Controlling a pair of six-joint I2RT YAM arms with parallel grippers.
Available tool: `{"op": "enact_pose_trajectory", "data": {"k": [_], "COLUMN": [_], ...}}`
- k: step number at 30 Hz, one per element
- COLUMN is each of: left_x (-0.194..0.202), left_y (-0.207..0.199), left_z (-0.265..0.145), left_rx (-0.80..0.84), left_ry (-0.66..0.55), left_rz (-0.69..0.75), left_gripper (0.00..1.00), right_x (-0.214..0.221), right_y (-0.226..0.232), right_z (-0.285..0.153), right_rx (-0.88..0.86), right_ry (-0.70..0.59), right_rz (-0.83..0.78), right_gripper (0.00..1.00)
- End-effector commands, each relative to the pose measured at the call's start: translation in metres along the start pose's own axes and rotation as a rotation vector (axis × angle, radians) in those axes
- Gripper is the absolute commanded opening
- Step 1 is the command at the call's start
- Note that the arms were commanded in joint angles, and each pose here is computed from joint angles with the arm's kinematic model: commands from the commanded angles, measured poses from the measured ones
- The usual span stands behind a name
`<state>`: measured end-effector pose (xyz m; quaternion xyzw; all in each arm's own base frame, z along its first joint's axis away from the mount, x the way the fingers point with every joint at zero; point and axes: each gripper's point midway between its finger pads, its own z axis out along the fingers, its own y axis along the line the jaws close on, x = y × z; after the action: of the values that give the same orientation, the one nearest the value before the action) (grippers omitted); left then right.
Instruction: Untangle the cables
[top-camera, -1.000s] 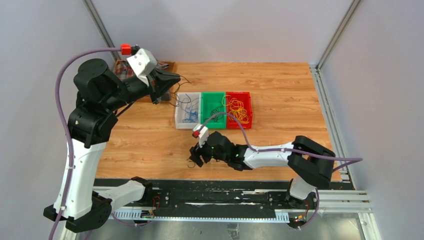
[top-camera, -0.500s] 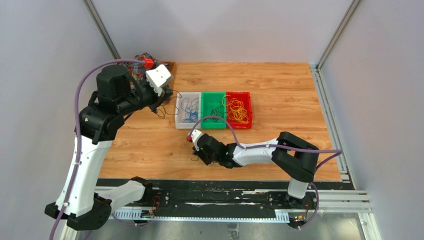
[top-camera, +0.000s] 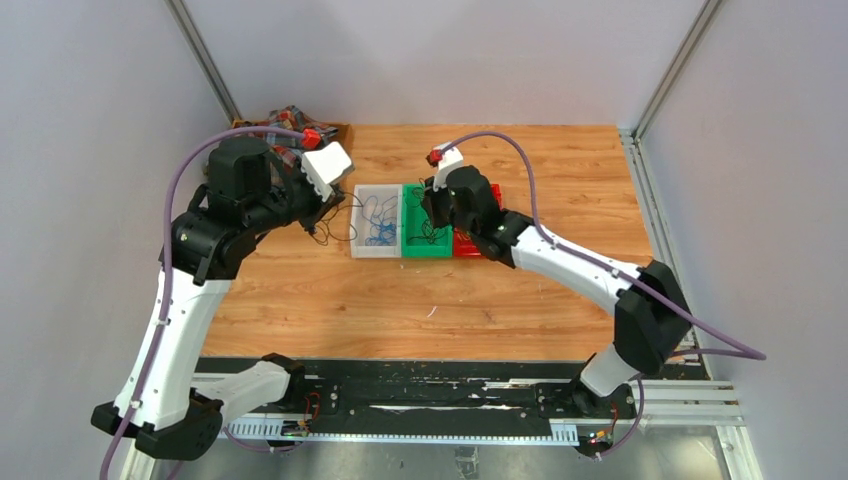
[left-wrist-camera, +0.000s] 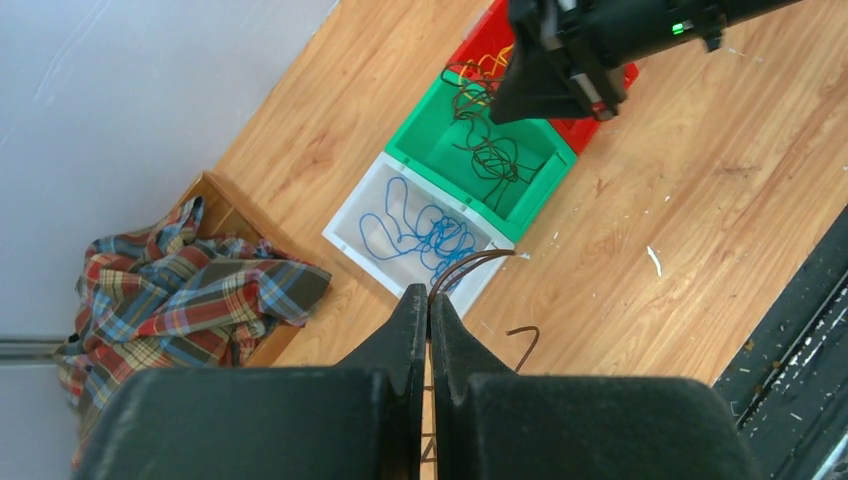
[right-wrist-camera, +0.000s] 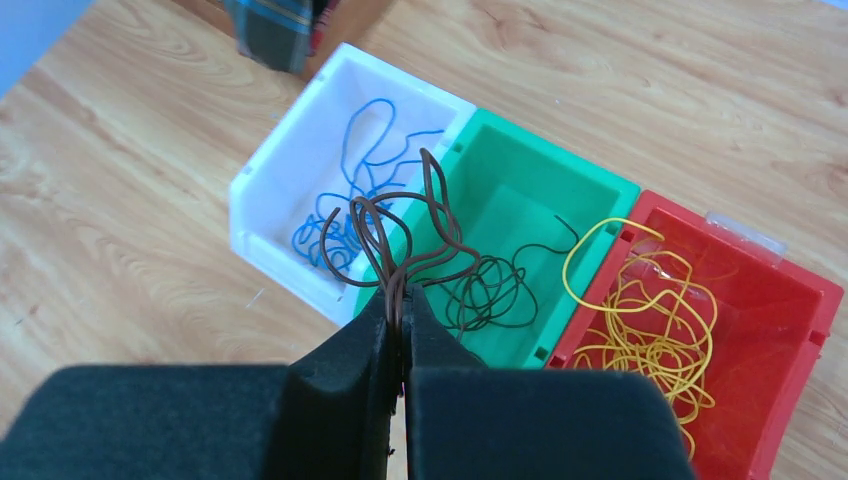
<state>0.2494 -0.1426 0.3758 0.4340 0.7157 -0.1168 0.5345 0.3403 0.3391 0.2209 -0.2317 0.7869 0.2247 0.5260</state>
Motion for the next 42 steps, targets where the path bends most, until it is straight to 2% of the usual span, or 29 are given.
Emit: {"op": "enact_pose_trajectory", "data": {"k": [1, 8, 13, 19, 21, 26, 35, 42], "left_x": [-0.011, -0.008, -0.016, -0.030, -0.030, -0.040, -0.055, -0.036], "left_y": [-0.002, -0.018, -0.034, -0.053, -0.053, -0.042, -0.044, -0.036], "left_z": [-0.002, 0.005, 0.013, 0.041, 0.056, 0.088, 0.163, 0.219], "left_rx": [0.016, 0.100, 0.217, 0.348, 0.355, 0.341, 0.401, 0.401], "left_ry": [-0.034, -0.042, -0.078, -0.064, -0.042, -0.048, -0.090, -0.063], "left_rz": [0.011, -0.022, -0.065, -0.130, -0.128, -0.159, -0.132, -0.086], "left_gripper": [0.00, 0.00, 0.00, 0.00, 0.00, 0.00, 0.00, 0.00], "right_x": [0.043, 0.065, 0.046, 0.016, 0.007, -0.013, 0.005, 0.010], "right_y": [-0.027, -0.048, -0.046, -0.043, -0.046, -0.076, -0.182, -0.207], "right_z": [0.025, 0.061, 0.063, 0.046, 0.038, 0.001, -0.104, -0.152], "right_rx": [0.122, 0.218, 0.194, 0.140, 0.134, 0.206, 0.615, 0.723], "right_ry": [0.158, 0.211, 0.160, 0.070, 0.039, -0.051, -0.155, -0.189], "right_rz": [0.026, 0.044, 0.054, 0.086, 0.097, 0.190, 0.328, 0.332], "right_gripper": [0.01, 0.02, 0.28, 0.66, 0.72, 0.71, 0.67, 0.66]}}
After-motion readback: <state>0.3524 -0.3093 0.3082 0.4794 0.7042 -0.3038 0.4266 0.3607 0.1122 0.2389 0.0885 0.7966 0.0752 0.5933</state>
